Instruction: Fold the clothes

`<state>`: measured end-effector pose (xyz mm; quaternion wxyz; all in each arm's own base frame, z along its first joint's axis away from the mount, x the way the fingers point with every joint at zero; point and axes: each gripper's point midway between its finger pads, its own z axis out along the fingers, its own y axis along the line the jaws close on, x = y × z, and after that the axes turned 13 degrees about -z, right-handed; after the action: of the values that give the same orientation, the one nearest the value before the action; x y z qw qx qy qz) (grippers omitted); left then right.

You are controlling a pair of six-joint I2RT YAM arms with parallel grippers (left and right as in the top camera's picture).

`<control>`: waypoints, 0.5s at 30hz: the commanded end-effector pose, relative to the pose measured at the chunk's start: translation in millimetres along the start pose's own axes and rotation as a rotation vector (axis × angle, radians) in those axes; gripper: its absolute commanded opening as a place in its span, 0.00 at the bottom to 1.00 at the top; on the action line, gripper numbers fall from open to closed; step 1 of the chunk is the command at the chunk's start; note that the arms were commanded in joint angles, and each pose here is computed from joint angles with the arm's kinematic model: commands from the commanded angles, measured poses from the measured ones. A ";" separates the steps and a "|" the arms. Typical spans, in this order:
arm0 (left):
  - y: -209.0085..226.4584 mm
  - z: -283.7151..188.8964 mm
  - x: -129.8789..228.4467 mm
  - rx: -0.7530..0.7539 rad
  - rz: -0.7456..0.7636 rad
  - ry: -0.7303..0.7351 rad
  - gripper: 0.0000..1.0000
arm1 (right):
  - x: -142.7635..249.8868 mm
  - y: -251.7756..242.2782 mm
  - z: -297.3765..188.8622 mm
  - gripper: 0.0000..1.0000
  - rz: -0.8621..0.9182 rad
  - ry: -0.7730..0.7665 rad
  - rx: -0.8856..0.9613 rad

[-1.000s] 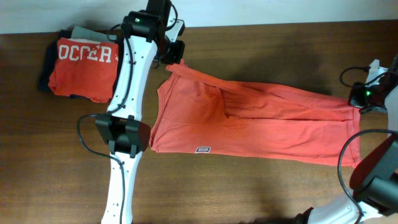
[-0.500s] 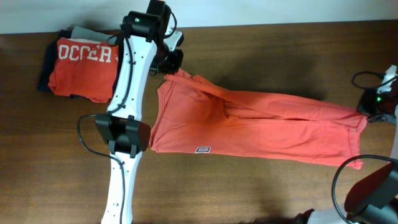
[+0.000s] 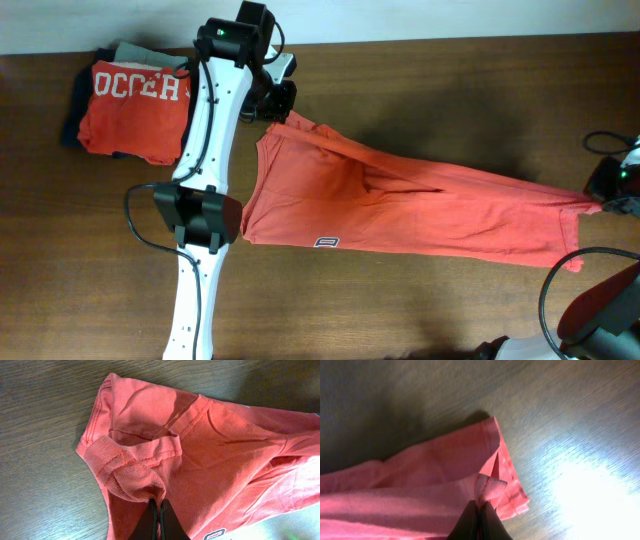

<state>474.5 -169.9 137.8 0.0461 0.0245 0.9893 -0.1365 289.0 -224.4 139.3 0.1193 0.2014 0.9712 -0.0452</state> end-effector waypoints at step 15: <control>37.6 11.5 94.2 -0.148 -0.122 0.312 0.00 | 41.2 2.8 18.2 0.04 0.087 0.146 0.009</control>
<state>396.7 -139.7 101.1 -0.1068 -0.0135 0.9918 -0.0687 264.2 -204.7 117.5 0.0619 0.2275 0.9717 -0.0146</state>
